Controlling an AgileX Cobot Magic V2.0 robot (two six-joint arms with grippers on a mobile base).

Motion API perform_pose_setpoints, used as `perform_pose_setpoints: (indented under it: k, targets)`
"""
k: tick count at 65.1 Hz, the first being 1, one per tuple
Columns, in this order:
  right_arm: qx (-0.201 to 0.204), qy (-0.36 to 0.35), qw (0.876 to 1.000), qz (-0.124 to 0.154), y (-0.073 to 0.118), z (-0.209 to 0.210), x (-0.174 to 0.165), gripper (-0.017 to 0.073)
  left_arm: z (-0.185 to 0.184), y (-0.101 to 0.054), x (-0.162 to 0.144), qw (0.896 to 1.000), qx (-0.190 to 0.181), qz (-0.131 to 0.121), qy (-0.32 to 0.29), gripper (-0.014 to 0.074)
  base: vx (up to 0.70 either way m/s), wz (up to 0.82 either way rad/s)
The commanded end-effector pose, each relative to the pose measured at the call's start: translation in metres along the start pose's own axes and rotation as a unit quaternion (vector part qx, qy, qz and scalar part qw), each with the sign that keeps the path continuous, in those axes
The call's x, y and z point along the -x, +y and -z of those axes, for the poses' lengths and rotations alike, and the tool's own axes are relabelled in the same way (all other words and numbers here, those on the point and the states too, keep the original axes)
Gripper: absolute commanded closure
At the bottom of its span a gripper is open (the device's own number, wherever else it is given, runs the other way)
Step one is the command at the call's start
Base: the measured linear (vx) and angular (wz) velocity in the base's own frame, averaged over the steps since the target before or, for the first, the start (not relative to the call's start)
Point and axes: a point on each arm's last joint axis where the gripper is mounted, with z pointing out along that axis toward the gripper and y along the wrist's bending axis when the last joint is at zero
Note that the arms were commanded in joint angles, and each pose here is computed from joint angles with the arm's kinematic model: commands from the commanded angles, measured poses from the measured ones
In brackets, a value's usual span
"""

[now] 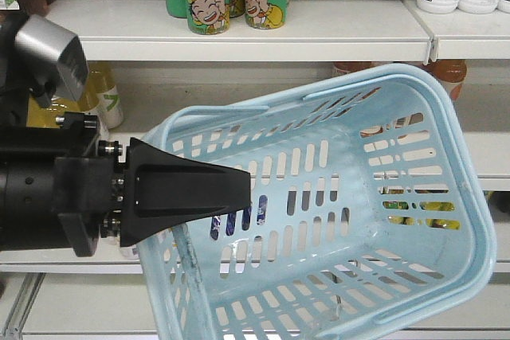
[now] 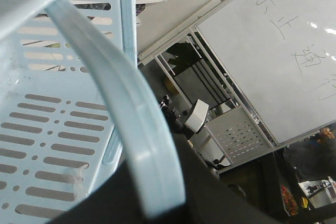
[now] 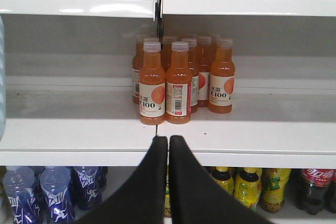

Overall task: Place coke in basket with both arms
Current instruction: 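Turn the base away from the shelf holding the basket up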

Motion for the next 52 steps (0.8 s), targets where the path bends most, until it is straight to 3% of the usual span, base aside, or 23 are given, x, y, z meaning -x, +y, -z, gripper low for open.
perform_pose_setpoints:
  k: [1,52]
  targets:
    - [0.003,-0.039,0.999,0.007,0.0009,0.0009,0.0048,0.0564,0.0067,-0.0166,0.0062,0.999,-0.033,0.000,-0.028,0.0600,0.00,0.00]
    - [0.003,-0.039,0.999,0.007,0.0009,0.0009,0.0048,0.0564,0.0067,-0.0162,0.0060,0.999,-0.031,-0.002,-0.027,0.0600,0.00,-0.01]
